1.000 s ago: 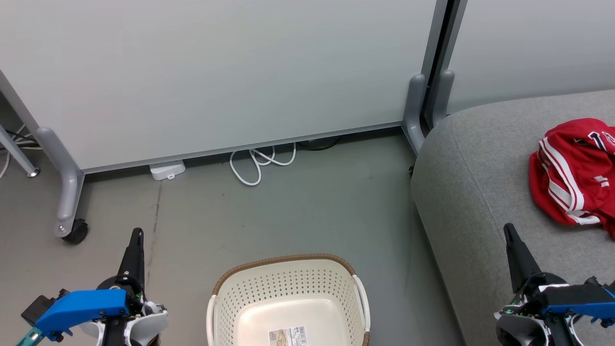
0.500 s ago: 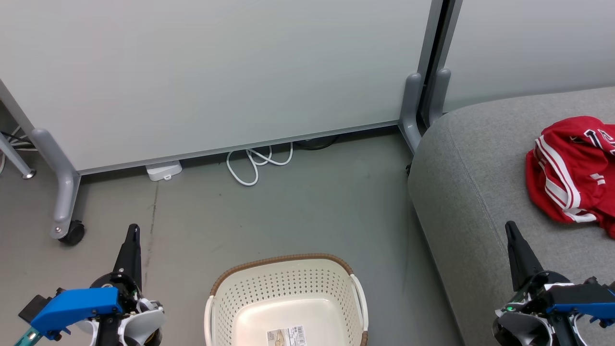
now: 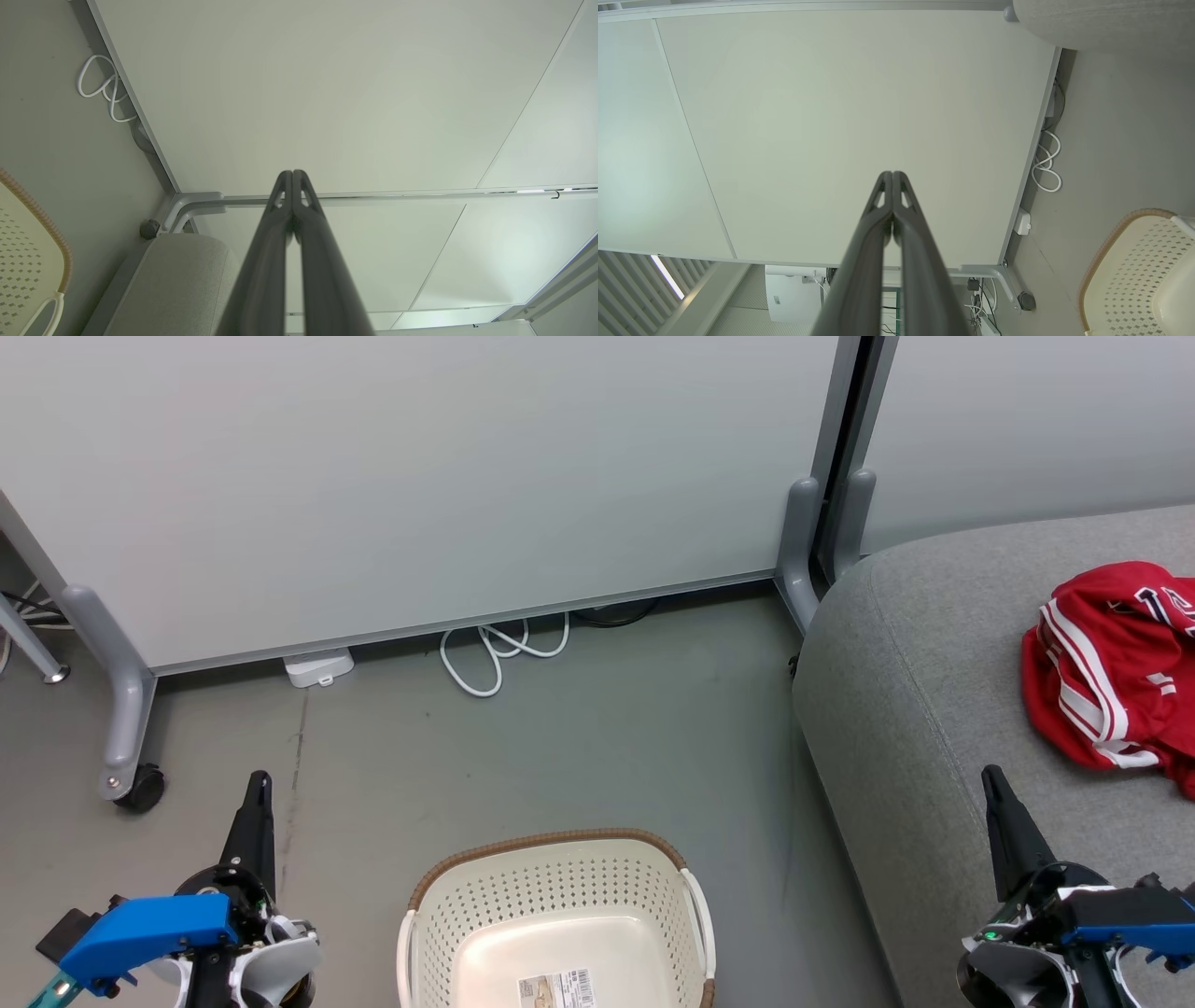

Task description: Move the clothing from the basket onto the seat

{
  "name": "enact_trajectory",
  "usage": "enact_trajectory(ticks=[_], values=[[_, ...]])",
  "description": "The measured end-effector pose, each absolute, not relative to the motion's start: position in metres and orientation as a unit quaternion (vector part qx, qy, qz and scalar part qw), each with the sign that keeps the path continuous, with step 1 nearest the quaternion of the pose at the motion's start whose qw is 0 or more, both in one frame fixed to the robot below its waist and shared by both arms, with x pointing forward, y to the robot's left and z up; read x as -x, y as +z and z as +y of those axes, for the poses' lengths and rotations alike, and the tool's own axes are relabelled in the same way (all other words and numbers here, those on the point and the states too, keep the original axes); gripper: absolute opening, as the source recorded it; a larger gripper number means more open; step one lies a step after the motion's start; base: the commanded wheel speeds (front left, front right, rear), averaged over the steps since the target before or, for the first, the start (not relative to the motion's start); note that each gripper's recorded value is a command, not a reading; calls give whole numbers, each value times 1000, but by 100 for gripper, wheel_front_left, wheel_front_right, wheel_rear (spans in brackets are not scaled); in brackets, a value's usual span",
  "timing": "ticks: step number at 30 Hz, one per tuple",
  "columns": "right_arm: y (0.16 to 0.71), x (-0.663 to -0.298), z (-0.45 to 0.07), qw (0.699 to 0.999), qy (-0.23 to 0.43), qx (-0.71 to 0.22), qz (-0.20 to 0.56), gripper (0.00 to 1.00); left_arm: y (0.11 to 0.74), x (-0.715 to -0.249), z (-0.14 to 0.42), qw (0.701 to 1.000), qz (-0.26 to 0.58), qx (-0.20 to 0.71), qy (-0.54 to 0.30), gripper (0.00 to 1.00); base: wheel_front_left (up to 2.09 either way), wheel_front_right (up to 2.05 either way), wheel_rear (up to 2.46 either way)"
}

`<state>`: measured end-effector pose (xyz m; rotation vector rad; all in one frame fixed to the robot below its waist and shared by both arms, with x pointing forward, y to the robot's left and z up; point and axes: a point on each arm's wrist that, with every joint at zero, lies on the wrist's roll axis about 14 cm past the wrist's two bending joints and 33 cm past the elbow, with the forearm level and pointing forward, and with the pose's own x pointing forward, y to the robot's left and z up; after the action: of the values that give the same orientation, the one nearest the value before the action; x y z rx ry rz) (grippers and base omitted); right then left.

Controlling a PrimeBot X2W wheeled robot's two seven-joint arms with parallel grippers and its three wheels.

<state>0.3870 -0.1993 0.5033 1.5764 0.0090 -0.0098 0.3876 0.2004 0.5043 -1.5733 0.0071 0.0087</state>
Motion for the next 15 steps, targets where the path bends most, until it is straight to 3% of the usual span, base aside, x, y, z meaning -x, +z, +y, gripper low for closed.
enact_trajectory(ticks=[15], values=[[503,-387,-199,705,-4,-709,4,0,504,-388,200,706,3,708,4,0,0,0,0]])
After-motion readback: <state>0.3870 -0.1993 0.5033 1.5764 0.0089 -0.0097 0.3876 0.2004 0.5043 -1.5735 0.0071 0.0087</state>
